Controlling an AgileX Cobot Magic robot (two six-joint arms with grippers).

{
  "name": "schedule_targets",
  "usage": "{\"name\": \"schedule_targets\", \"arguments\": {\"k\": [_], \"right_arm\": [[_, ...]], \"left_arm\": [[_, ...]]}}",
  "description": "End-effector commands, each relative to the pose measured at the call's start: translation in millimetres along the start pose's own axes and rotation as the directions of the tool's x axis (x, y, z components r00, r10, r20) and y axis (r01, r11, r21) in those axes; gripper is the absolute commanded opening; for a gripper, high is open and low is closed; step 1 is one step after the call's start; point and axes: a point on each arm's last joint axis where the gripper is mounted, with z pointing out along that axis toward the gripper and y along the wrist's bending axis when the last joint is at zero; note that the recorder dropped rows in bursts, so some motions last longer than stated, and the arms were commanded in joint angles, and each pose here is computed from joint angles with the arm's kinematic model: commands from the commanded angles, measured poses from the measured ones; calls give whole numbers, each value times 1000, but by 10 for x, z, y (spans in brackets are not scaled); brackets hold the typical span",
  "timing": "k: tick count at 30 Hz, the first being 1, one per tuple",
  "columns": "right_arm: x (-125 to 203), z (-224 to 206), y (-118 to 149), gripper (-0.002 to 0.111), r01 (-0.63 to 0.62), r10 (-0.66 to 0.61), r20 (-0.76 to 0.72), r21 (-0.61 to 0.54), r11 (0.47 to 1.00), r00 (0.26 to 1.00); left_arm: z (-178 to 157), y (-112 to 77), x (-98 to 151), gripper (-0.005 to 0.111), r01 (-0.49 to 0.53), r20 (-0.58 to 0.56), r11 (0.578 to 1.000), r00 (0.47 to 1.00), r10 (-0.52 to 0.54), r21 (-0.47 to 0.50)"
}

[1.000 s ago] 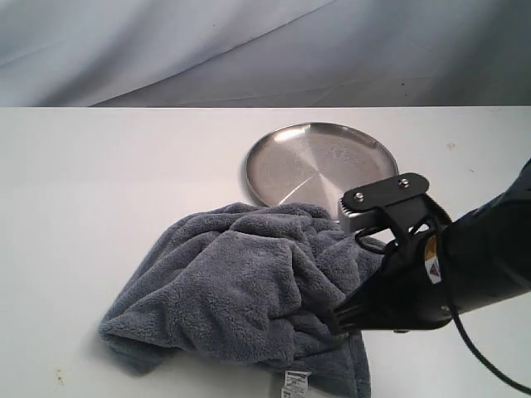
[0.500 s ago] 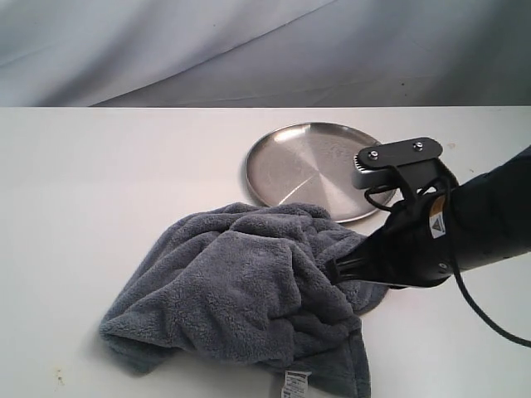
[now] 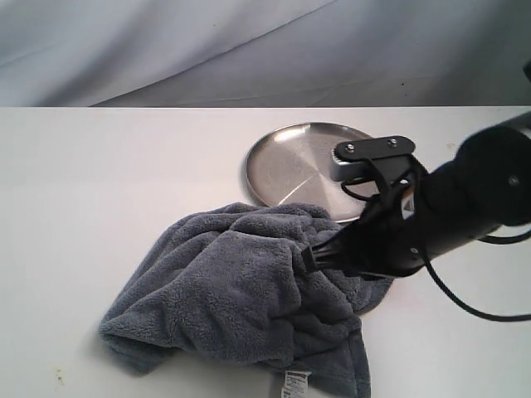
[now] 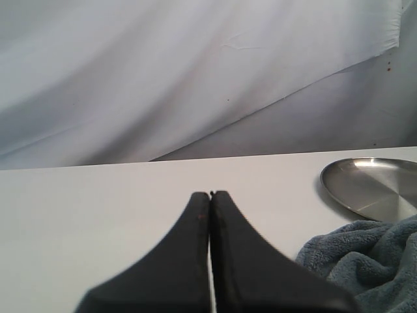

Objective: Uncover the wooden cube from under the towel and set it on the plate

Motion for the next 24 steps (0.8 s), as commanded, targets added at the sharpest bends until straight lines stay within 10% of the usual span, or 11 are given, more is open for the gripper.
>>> {"name": "schedule_targets", "arguments": {"k": [1,18,24], "right_arm": [[-233,-16,234,0,26,-28,-26,-98,995,999],[-670,150,569,0,76,-78,-118,-24,997,990],[-651,163,553,35,72,-72,-141,-9,997,987]], "left_arm": [[-1,-3,10,0,4,3,1000,1000,-4,5],[-1,-3,10,0,4,3,1000,1000,-4,5],[-1,-3,10,0,4,3,1000,1000,-4,5]]}}
